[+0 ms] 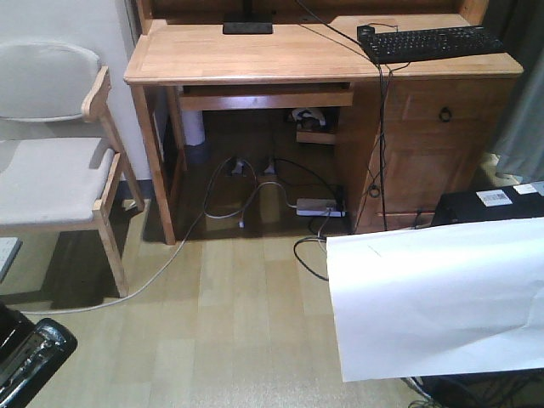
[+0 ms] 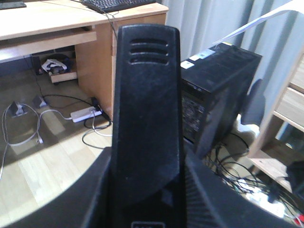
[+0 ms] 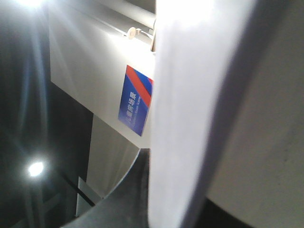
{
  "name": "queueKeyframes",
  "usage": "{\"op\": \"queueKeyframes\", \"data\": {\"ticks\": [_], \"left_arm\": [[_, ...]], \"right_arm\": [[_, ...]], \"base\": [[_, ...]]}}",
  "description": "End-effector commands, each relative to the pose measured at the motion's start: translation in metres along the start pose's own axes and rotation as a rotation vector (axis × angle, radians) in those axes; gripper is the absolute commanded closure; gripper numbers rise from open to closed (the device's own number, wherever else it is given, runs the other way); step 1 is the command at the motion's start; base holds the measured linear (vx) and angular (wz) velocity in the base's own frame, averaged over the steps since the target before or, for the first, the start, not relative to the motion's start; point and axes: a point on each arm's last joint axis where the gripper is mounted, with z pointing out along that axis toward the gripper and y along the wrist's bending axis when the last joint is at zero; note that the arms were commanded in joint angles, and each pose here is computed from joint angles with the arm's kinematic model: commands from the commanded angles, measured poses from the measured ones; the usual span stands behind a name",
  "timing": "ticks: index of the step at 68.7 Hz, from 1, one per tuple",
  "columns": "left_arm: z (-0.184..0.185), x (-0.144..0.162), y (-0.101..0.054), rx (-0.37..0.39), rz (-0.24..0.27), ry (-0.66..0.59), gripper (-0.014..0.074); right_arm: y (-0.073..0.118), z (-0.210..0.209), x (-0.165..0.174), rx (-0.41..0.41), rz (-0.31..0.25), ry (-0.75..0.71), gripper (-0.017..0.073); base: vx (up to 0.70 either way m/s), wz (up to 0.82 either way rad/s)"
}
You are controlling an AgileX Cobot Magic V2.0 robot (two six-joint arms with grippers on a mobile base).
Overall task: Grab stapler and paper to desk for stapling
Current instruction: 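Drive the base up to the desk edge holding stapler and paper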
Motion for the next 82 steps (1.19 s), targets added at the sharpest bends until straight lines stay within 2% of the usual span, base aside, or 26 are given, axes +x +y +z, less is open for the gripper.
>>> {"op": "queueKeyframes", "data": {"ticks": [1,42,82], "left_arm": [[-0.0041,-0.0185,-0.0012,0.005,-0.014,-0.134,0.0601],[-0.0041,-0.0185,-0.0012,0.005,-0.014,-0.134,0.0601],[-0.0041,-0.0185,-0.0012,0.005,-0.014,-0.134,0.0601]], "right_arm": [[0.0041,-0.0001,-0.0008,-0.053,-0.009,-0.012,0.0561],[0.0039,-0.0001,-0.0007,-0.052,-0.010,-0.011,0.0561],[0.0037,-0.0001,-0.0007,-0.049,-0.009,-0.011,0.0561]], "base": [[0.29,-0.03],[0.32,-0.05],[0.32,0.12]]}}
